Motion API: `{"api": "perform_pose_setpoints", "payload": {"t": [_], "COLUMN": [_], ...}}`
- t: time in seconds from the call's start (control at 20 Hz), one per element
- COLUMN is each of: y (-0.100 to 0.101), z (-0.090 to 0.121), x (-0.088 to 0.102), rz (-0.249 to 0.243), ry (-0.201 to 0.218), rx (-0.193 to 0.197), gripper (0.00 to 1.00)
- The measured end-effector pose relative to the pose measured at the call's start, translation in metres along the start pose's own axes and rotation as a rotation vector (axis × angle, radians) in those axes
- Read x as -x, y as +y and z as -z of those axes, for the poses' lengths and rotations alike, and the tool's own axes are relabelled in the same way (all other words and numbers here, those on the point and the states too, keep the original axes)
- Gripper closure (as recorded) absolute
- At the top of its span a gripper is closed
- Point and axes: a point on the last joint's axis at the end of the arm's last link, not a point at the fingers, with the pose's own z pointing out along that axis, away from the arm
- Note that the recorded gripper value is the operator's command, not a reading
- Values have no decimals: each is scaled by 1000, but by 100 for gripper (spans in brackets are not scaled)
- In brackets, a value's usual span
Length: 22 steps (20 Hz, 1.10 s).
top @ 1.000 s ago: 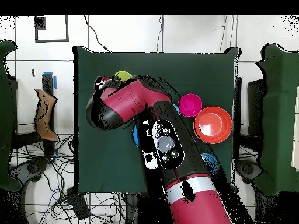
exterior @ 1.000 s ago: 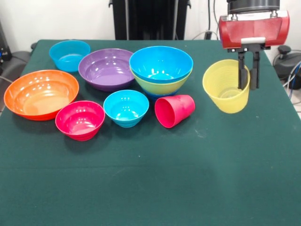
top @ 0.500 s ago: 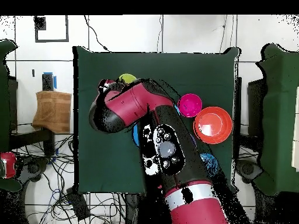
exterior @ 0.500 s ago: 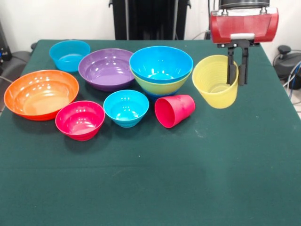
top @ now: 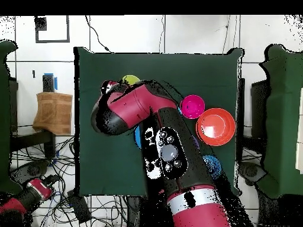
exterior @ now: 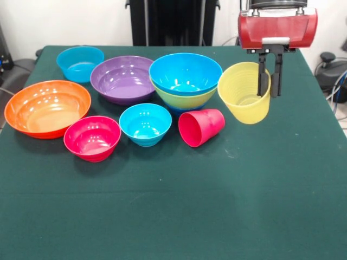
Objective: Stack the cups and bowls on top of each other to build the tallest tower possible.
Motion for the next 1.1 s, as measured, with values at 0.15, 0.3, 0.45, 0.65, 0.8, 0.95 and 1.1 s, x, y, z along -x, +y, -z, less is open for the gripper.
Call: {"api": "perform_pose_setpoints", "payload": {"t": [0.15, 0.3, 0.45, 0.65, 0.8, 0.95, 1.1], "y": [-2, -4, -5, -5, -4, -4, -4], "z": [3, 11, 22, 44, 61, 73, 81], "x": [3, 10, 19, 31, 35, 37, 37], "rz": [0, -5, -20, -32, -30, -28, -24], "ry": [-5, -15, -19, -27, -32, -38, -43], "rx": [-5, -15, -30, -53, -72, -81, -86], "gripper": [100, 100, 100, 100, 100, 100, 100]}}
